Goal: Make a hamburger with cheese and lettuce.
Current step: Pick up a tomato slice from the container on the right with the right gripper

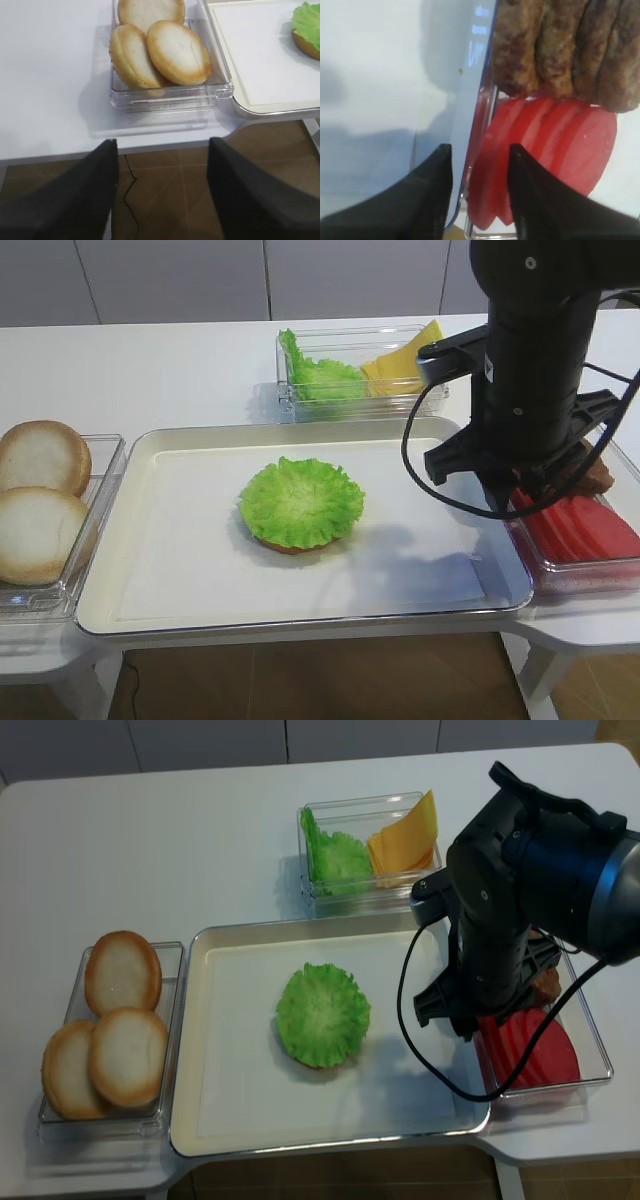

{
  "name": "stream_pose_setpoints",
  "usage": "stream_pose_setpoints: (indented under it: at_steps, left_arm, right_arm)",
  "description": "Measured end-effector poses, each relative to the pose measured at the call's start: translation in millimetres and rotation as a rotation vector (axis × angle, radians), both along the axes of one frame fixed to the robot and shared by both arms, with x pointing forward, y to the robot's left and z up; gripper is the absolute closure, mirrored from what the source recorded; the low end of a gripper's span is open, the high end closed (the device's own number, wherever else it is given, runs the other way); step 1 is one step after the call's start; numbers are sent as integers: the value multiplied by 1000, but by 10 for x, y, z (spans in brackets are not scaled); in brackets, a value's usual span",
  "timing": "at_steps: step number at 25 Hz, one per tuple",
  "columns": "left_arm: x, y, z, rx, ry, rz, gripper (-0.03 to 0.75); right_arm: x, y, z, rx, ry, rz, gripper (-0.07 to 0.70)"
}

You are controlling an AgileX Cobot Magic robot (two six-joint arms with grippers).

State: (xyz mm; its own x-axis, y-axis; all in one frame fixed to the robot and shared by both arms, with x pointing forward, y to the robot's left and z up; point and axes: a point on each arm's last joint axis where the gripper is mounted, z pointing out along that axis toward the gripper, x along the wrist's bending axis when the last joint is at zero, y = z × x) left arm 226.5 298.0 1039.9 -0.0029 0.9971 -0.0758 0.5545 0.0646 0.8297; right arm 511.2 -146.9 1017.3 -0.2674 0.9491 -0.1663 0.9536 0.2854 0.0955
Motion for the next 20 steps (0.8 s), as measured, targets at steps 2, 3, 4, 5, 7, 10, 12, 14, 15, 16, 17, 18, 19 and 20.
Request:
stream_pose_setpoints:
  at_steps: [2,3,4,5,7,10,12,14,15,16,17,18,19,20]
  left_arm:
    - [0,0,0,0,0,0,292]
    - [0,0,0,0,0,0,292]
    - [0,0,0,0,0,0,292]
    - [0,0,0,0,0,0,292]
    - [0,0,0,0,0,0,292]
    - [0,0,0,0,0,0,292]
    - [0,0,0,0,0,0,292]
    - [0,0,0,0,0,0,292]
    - [0,0,0,0,0,0,292]
    - [0,0,0,0,0,0,292]
    - [0,0,0,0,0,0,292]
    - [0,0,0,0,0,0,292]
    - [0,0,0,0,0,0,292]
    - [0,0,0,0,0,0,292]
  right_arm:
    - [1,-2,0,-2,-1,1,377]
    - [2,-3,1,-3,-2,1,394]
    - [3,-4,1,-5,-3,2,407]
    - [4,-5,1,-6,-4,3,419]
    - [4,-5,1,-6,-4,3,437]
    - [4,-5,2,-6,-4,3,461]
    - [10,0,7,-2,-10,2,483]
    - [9,1,6,0,-9,1,510]
    - [9,1,6,0,-9,1,522]
    - [10,2,6,1,-10,1,533]
    - [10,2,6,1,-10,1,541]
    - [10,2,6,1,-10,1,547]
    - [10,2,6,1,-10,1,551]
    - [10,2,6,1,-10,1,555]
